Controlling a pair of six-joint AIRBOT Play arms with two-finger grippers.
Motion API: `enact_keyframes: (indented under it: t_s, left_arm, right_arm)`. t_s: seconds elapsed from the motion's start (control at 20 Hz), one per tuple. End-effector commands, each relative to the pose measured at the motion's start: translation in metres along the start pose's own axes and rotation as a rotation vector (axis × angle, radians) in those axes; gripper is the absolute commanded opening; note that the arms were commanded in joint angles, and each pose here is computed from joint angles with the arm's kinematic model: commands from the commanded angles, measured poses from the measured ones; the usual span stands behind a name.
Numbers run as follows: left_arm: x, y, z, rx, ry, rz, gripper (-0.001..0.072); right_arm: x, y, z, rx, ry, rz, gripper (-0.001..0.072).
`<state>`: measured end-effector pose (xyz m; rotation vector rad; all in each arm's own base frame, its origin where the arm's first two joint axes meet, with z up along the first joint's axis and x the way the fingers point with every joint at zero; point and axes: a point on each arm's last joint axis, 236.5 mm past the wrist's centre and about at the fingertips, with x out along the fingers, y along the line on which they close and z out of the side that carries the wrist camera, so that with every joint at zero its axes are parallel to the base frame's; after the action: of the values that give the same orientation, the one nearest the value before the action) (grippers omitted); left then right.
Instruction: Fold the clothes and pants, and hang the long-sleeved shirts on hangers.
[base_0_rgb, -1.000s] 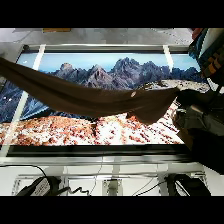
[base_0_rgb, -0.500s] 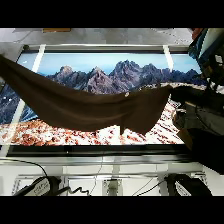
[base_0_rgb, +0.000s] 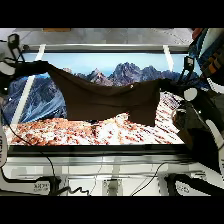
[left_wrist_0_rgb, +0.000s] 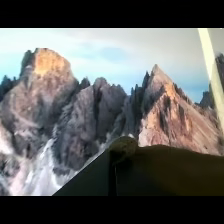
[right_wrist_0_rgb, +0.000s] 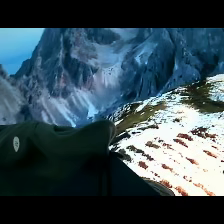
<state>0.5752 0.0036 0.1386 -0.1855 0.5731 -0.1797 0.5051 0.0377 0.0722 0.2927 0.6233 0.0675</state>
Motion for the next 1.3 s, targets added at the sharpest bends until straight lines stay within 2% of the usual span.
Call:
enact_keyframes:
  t_s: [0.0, 0.15, 0.25, 0.45, 0.6, 0.9, 1.05, 1.25]
  left_arm:
    - [0.018, -0.012, 0.008, 0.006, -0.059, 0.002, 0.001]
    - [-0.012, -0.025, 0.031, 0.032, -0.108, -0.012, 0.001]
    - [-0.055, -0.039, 0.062, 0.133, -0.188, -0.005, 0.0009]
    - [-0.163, -0.077, 0.073, 0.425, -0.181, 0.011, 0.0009]
    - [-0.249, -0.082, 0.069, 0.563, -0.177, 0.115, 0.001]
    - [-0.404, -0.119, 0.082, 0.659, -0.446, 0.232, 0.0009]
    - [-0.419, -0.123, 0.082, 0.663, -0.482, 0.24, 0.0009]
    - [-0.343, -0.1, 0.062, 0.541, -0.317, 0.181, 0.001]
  right_arm:
    - [0.02, -0.01, -0.005, 0.028, -0.011, -0.02, 0.0017]
    - [0.003, -0.001, 0.007, 0.003, -0.02, -0.003, 0.0017]
    - [-0.034, 0.016, 0.028, -0.119, -0.028, 0.021, 0.0017]
    - [-0.152, 0.062, 0.049, -0.356, -0.016, 0.11, 0.0017]
    - [-0.258, 0.091, 0.062, -0.424, -0.112, 0.156, 0.0016]
    - [-0.43, 0.145, 0.065, -0.356, -0.474, 0.336, 0.0017]
    - [-0.451, 0.147, 0.072, -0.303, -0.548, 0.353, 0.0016]
    - [-0.362, 0.125, 0.066, -0.262, -0.356, 0.289, 0.0017]
